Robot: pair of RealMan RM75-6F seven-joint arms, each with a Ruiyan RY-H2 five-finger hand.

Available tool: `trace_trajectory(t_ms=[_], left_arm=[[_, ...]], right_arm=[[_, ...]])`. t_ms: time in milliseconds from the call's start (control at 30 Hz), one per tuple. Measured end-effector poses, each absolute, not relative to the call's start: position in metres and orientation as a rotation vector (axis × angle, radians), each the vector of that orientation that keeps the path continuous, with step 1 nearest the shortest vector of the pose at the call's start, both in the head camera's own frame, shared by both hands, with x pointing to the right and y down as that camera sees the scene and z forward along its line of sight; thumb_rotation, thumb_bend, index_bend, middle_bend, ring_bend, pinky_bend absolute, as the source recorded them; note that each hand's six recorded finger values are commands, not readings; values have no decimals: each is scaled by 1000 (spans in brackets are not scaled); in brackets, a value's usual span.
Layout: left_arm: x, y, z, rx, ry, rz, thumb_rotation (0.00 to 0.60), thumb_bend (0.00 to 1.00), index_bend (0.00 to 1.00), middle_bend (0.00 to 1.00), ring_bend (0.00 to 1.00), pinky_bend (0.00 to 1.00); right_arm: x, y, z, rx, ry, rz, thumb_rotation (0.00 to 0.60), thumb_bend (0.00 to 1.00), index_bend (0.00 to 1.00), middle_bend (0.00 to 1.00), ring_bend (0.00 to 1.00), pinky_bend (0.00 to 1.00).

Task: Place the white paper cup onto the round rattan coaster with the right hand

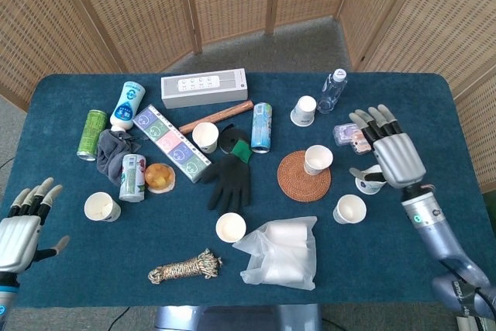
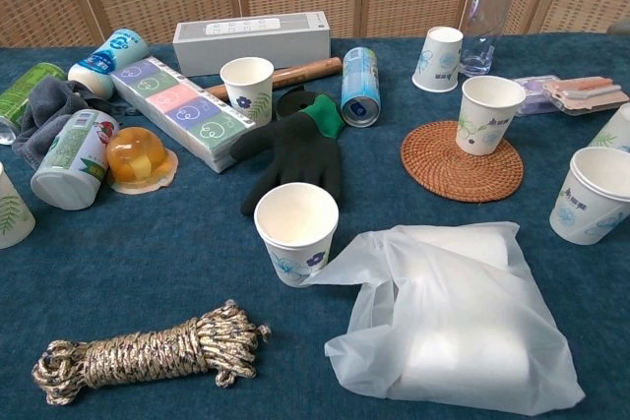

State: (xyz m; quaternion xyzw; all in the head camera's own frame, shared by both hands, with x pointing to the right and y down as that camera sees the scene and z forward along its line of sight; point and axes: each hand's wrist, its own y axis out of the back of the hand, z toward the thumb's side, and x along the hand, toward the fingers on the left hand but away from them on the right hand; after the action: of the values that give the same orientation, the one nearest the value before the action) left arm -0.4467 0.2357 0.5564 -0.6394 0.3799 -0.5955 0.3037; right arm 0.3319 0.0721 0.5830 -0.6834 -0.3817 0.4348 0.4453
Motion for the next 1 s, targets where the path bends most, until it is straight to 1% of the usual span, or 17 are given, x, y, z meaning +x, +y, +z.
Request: trace_trajectory(t_ms=[233,367,433,467,600,767,933,1000], left_arm=[[-451,237,550,-1695,1014,-1597,600,291,51,0,0,0],[-449,237,547,-1697,1011,-1586,600,292,51,0,0,0],[-448,237,546,-1699,1003,-1582,600,292,48,0,0,0],[-447,238,546,-1697,1000,-1581,600,292,45,0,0,0],[-448,239,544,-1670,988,-1581,600,292,21,0,0,0],[-451,239,539,-1608,983,-1586,600,291,2,0,0,0],[-452,240,533,-1555,940,-1585,600,290,0,0,0,0],[-452,240,532,-1552,936,-1581,600,290,0,0,0,0]], right_arm=[[374,100,569,-1644,-1103,1128,527,0,0,0,0,8],[395,115,567,-1646,-1118,1198,525,0,0,0,0,95],[406,126,567,-1659,-1109,1252,523,0,0,0,0,113],[411,131,568,-1663,-1105,1273,522,0,0,0,0,112],[424,152,571,-1647,-1081,1329,496,0,0,0,0,48],[435,182,574,-1600,-1053,1405,490,0,0,0,0,3],[442,205,577,-1567,-1029,1491,488,0,0,0,0,0],[443,208,578,-1568,-1021,1513,494,0,0,0,0,0]])
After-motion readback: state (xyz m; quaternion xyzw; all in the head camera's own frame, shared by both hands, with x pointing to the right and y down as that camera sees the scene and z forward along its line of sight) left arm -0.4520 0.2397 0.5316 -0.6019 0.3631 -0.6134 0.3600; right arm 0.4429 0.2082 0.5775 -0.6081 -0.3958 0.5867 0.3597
